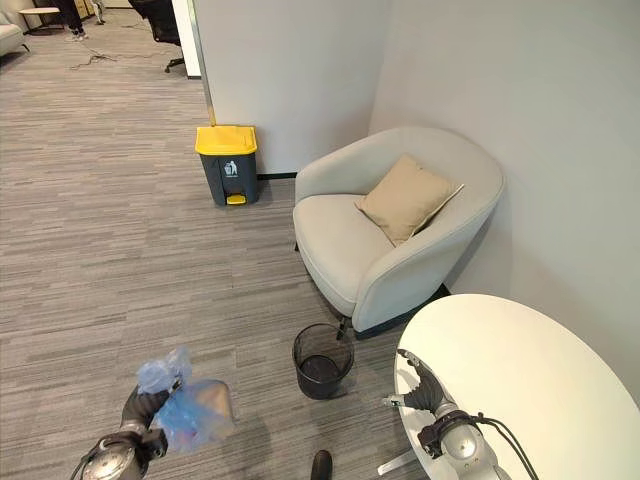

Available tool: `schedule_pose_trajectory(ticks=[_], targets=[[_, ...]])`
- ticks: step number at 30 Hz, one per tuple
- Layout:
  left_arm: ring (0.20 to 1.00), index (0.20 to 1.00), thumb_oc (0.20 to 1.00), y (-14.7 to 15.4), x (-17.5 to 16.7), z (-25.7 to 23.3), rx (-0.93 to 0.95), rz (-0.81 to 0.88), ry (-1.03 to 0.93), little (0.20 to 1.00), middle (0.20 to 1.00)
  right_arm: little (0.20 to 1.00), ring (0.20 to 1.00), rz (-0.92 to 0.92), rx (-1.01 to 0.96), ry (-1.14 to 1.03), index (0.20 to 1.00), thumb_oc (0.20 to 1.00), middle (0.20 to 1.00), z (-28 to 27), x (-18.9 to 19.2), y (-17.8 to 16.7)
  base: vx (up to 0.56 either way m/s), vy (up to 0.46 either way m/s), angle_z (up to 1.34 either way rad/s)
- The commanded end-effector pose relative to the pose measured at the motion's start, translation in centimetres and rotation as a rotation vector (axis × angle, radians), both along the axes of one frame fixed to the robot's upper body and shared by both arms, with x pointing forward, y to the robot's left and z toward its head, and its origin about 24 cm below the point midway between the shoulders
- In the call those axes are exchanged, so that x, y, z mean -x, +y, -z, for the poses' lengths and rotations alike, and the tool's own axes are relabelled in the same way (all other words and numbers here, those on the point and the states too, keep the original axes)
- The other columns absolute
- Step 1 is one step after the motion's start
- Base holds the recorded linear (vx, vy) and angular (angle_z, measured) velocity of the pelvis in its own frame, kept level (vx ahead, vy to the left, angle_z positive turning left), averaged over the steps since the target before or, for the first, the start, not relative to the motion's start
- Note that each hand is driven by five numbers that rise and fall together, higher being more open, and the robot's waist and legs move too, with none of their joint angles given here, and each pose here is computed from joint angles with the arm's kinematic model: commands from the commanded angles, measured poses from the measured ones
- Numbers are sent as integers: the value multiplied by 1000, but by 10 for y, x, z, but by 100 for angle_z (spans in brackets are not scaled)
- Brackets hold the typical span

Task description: Gather garbage on tea table into small bin, then transfer packed bag to large trash can.

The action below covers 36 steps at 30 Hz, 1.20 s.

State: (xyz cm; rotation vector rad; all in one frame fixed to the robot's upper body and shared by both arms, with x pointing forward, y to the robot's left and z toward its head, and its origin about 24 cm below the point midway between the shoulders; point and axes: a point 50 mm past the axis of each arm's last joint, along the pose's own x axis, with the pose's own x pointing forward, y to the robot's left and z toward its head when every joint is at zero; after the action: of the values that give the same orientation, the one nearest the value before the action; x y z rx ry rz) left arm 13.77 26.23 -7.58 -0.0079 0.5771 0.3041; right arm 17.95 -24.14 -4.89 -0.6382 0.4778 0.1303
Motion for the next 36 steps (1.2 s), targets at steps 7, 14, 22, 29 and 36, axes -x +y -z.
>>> schedule_pose_trajectory(ticks=[7,14,22,29,36], targets=[[200,200,200,21,-23,-17,-43,-67,-115,200,200,1000,1000,58,-35,-167,1000,1000,1000,-25,-32,-5,-158,-39,27],[200,200,200,18,-35,-19,-66,-5,-115,200,200,1000,1000,112,-7,-141,1000,1000,1000,-18,-24,-14,-31,36,72],[200,200,200,12,-58,-32,-142,91,-155,200,200,1000,1000,94,-45,-147,1000,1000,1000,-13,-34,8,85,209,43],[200,200,200,12,-75,-43,-172,111,-200,200,200,1000,1000,107,-81,-163,1000,1000,1000,-15,-37,10,167,52,44],[200,200,200,7,-68,-33,-148,90,-171,200,200,1000,1000,80,-53,-162,1000,1000,1000,-18,-41,10,348,-29,30]])
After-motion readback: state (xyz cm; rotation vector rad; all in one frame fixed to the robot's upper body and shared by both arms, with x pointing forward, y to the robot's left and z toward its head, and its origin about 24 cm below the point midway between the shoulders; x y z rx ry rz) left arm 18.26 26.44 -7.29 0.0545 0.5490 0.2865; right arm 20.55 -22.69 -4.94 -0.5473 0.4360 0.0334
